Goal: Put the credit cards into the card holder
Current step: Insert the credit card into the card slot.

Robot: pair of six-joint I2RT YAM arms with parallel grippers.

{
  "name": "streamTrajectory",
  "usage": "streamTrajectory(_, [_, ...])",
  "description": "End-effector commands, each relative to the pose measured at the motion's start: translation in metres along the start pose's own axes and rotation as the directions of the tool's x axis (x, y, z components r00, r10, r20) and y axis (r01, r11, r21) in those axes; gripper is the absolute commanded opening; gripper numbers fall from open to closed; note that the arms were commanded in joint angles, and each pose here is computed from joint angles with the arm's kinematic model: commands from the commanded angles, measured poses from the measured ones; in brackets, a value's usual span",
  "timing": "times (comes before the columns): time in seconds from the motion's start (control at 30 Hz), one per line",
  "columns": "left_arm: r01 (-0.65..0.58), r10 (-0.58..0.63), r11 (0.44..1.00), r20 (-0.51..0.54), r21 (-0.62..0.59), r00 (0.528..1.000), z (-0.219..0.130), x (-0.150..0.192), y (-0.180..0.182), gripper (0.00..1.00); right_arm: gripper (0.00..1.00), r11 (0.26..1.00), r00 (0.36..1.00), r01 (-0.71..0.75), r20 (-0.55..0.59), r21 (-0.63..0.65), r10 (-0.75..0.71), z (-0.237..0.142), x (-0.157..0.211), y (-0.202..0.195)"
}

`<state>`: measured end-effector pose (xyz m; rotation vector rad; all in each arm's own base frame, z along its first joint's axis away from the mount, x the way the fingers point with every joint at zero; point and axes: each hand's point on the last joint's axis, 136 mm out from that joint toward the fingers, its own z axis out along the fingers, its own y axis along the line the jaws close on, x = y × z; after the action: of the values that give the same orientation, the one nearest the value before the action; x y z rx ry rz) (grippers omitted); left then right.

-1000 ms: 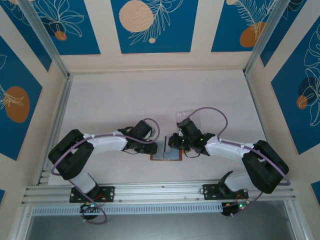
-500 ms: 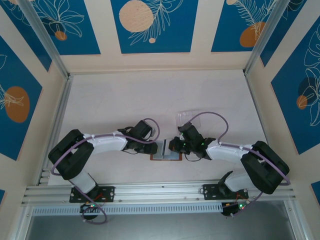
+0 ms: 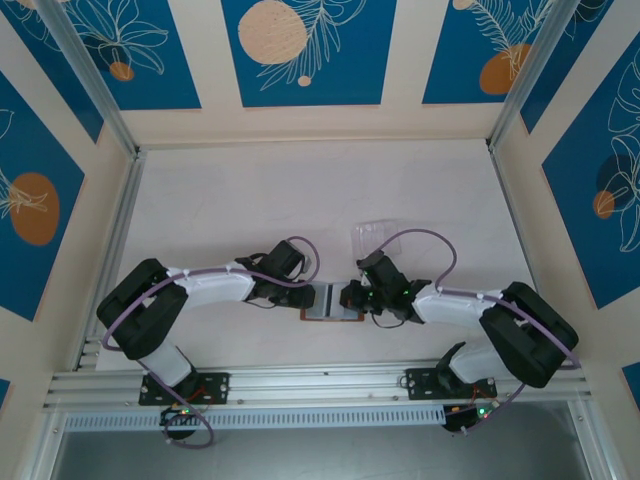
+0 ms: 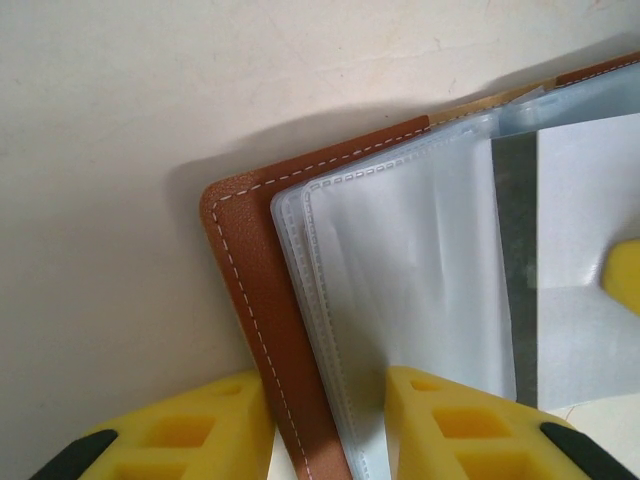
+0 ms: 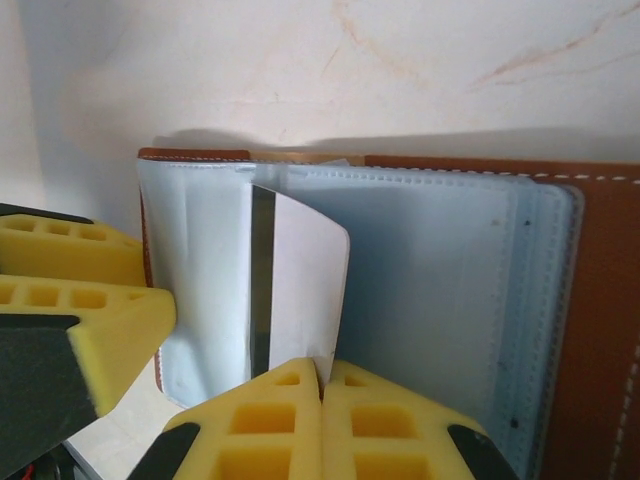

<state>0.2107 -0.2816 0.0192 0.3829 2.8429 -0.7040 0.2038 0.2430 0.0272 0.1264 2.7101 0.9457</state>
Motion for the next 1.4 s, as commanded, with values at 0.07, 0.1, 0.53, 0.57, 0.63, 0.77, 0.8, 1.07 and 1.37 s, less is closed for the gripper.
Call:
streamTrajectory(0.07, [0.017,-0.024,0.998,-0.135,-0.056,0.991,0.024,0.038,0.022,0.32,0.00,0.996,0.995,0.026,-0.102,0.083,-0.017,0.010,0.023,-0.019])
streamTrajectory(0.1, [0.015,-0.022,0.998,-0.135,-0.056,0.991,0.024,0.039,0.022,0.32,0.00,0.996,0.994,0.030,-0.105,0.082,-0.021,0.010,0.023,-0.018])
streamTrajectory(0.53, [0.017,-0.024,0.998,-0.130,-0.055,0.991,0.023,0.039,0.023,0.32,0.00,0.996,0.988,0.069,-0.142,0.062,-0.059,0.024,0.025,-0.006])
streamTrajectory(0.57, [0.016,-0.022,0.998,-0.127,-0.053,0.992,0.022,0.039,0.022,0.32,0.00,0.996,0.988,0.068,-0.144,0.051,-0.060,0.026,0.025,-0.003])
streamTrajectory(0.63, [0.014,-0.020,0.998,-0.127,-0.054,0.992,0.022,0.039,0.022,0.32,0.00,0.997,0.988,0.070,-0.142,0.037,-0.064,0.029,0.025,0.001])
streamTrajectory(0.77, [0.014,-0.022,0.998,-0.129,-0.059,0.991,0.022,0.041,0.024,0.32,0.07,0.997,0.987,0.075,-0.144,0.000,-0.075,0.028,0.025,0.009])
streamTrajectory(0.8, [0.016,-0.023,0.998,-0.130,-0.058,0.991,0.022,0.041,0.024,0.32,0.12,0.997,0.985,0.081,-0.150,-0.010,-0.081,0.027,0.026,0.011])
streamTrajectory(1.07, [0.021,-0.029,0.998,-0.130,-0.060,0.991,0.024,0.045,0.028,0.32,0.36,0.991,0.970,0.112,-0.207,-0.074,-0.125,-0.009,0.022,0.034])
streamTrajectory(1.37, [0.023,-0.030,0.998,-0.126,-0.056,0.992,0.024,0.045,0.028,0.32,0.17,0.985,0.970,0.149,-0.204,0.082,-0.130,-0.017,0.003,0.025])
